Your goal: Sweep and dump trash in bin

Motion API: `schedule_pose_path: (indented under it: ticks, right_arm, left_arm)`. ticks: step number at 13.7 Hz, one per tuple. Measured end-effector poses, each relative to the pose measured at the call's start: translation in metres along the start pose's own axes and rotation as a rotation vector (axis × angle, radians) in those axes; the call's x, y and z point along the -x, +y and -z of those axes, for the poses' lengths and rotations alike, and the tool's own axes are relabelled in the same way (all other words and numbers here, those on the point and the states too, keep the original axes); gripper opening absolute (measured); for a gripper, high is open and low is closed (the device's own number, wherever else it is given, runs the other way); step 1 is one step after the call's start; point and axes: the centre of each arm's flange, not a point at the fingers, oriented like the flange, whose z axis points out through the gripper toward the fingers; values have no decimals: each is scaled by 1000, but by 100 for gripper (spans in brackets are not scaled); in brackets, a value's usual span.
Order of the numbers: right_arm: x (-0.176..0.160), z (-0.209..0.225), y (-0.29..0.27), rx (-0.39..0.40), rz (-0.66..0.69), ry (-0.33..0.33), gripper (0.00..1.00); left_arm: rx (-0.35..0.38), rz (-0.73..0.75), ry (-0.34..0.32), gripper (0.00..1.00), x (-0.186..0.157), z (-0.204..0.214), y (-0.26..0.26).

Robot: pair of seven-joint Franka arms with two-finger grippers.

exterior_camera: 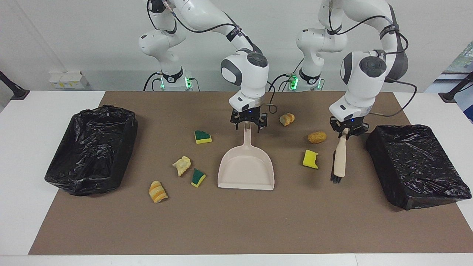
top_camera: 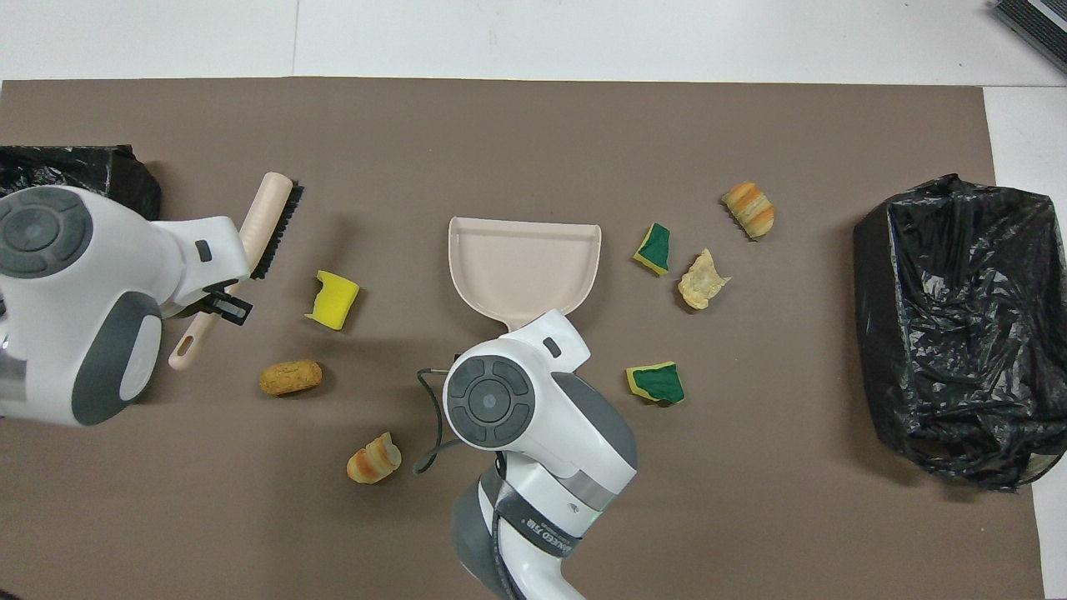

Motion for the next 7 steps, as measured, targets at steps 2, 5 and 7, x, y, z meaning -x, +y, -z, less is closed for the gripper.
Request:
schedule_pose_path:
  ticks: [2,5,7]
  right_arm:
    - [0,-1,1,2,-1,-1,84]
    - [0,-1,1,2,1,-1,46]
    - [0,-1,1,6,20,-3,33]
  left_arm:
    - [-14,-151,-25,26,-19,-27,-16]
    - [2,-302,-51,26,-20,-41,-25]
    - [36,-339,-114,26,-14,-42,-17]
